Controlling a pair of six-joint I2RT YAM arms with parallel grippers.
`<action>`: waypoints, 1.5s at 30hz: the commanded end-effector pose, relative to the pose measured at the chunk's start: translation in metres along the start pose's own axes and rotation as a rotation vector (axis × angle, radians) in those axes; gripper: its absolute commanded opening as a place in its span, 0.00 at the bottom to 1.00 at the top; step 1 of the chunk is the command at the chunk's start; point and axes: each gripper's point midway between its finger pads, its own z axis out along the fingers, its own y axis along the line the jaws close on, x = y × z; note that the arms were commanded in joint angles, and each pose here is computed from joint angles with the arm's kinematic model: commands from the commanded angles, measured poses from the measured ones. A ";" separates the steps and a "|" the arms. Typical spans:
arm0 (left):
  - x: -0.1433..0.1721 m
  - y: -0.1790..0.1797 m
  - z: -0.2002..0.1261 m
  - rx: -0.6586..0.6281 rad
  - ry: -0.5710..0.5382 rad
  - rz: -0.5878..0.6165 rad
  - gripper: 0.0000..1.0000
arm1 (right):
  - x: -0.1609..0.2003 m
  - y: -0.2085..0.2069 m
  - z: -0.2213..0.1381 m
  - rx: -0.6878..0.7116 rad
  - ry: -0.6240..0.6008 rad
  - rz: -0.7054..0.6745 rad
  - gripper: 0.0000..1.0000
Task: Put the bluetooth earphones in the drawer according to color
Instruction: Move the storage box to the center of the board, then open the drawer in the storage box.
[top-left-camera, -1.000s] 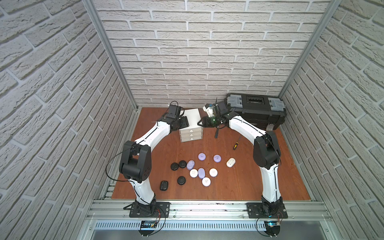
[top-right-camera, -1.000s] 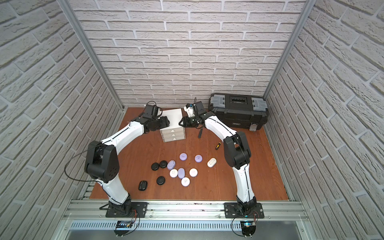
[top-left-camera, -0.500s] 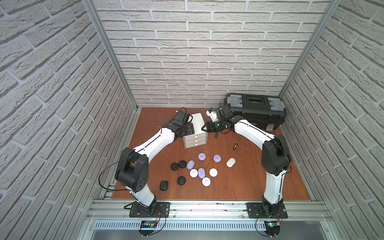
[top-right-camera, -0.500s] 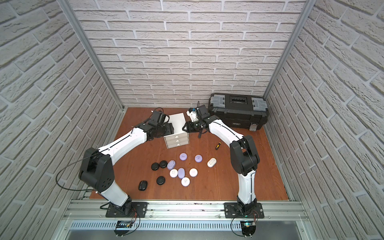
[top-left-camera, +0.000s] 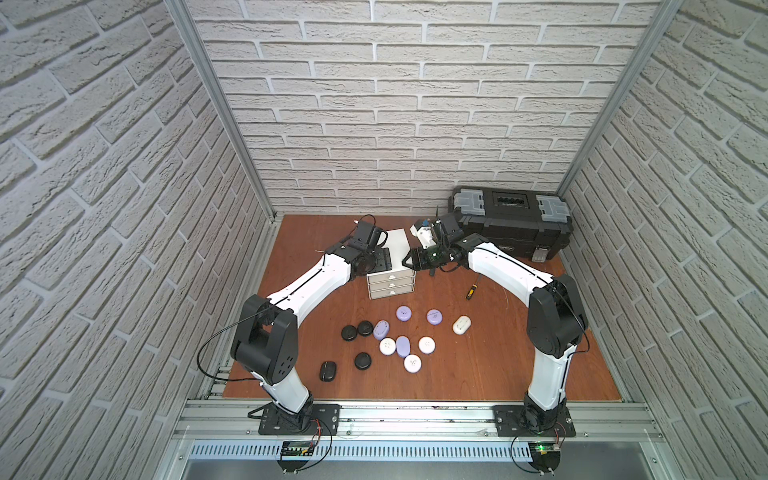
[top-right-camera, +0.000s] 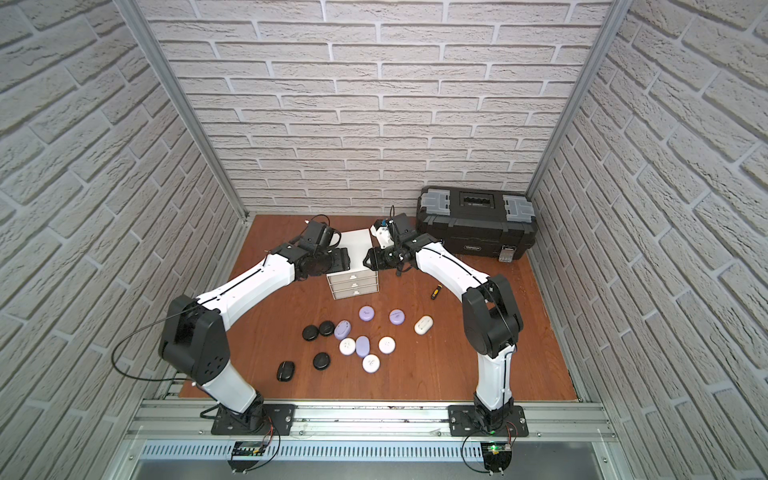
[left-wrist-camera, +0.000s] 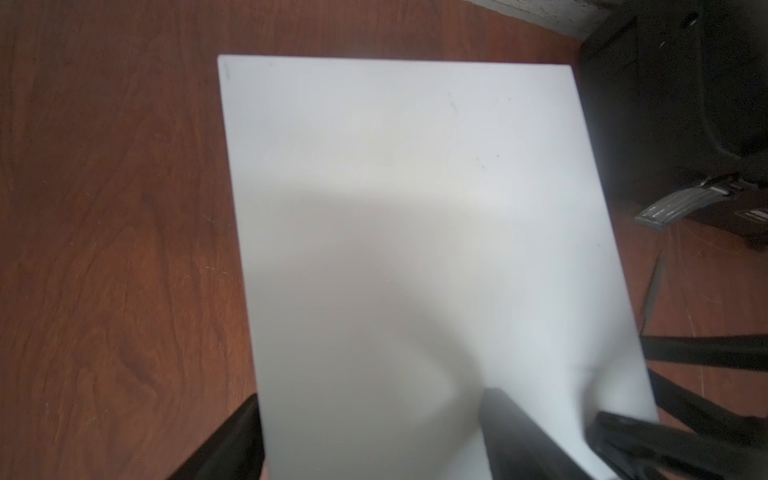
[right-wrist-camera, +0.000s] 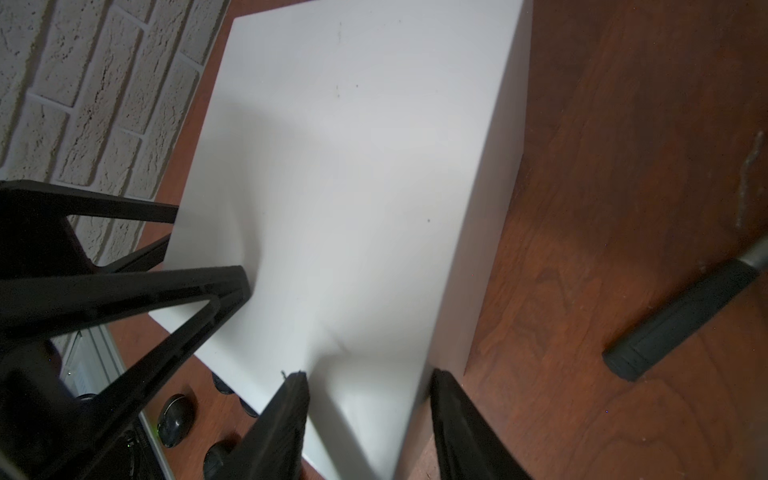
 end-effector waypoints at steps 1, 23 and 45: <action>0.031 -0.025 0.006 0.098 0.109 0.053 0.82 | -0.010 0.058 -0.010 -0.135 -0.009 -0.106 0.51; -0.045 0.033 -0.069 0.026 -0.036 0.052 0.98 | -0.017 0.022 -0.136 0.044 -0.592 0.285 0.58; -0.082 -0.011 -0.010 0.263 0.189 0.172 0.93 | 0.074 0.038 -0.032 -0.392 -0.747 0.882 0.43</action>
